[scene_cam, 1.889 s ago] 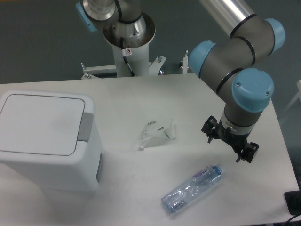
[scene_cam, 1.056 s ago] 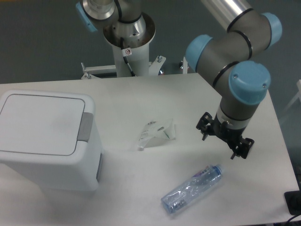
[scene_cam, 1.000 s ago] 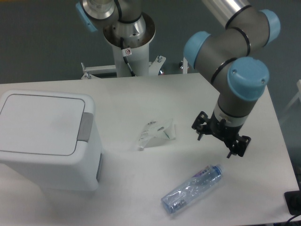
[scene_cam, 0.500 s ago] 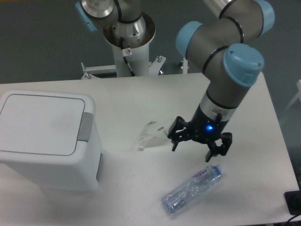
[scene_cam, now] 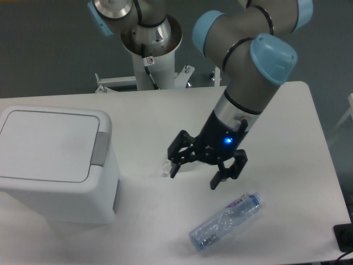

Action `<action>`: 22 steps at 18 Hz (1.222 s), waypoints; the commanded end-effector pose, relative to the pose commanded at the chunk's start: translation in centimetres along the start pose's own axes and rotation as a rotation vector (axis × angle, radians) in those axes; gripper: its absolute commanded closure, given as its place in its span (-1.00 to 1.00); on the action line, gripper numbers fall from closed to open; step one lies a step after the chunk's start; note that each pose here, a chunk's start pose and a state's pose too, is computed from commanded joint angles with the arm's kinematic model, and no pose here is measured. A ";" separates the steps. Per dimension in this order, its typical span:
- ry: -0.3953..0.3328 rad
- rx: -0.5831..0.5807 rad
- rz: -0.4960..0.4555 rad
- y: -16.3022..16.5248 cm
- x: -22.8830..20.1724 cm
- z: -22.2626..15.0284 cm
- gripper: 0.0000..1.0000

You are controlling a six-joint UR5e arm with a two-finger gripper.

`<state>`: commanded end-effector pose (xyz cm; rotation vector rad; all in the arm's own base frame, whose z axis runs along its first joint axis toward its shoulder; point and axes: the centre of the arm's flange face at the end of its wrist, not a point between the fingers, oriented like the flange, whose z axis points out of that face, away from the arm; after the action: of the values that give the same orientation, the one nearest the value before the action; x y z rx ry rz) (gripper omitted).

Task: Open the trash can
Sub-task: 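Move the open gripper over the table toward the trash can's grey lid tab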

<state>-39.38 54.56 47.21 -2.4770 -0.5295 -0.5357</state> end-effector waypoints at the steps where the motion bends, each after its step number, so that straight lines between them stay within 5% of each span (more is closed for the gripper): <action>1: 0.024 0.007 -0.010 -0.2 1.5 0.3 -1.00; 8: 0.036 0.002 -0.016 2.7 6.2 0.1 -1.00; 12: -0.043 -0.024 -0.011 5.3 7.2 -0.8 -1.00; 22: -0.043 -0.045 0.062 5.2 9.4 3.0 -1.00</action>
<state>-28.24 54.70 47.15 -2.5441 -0.4603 -0.4762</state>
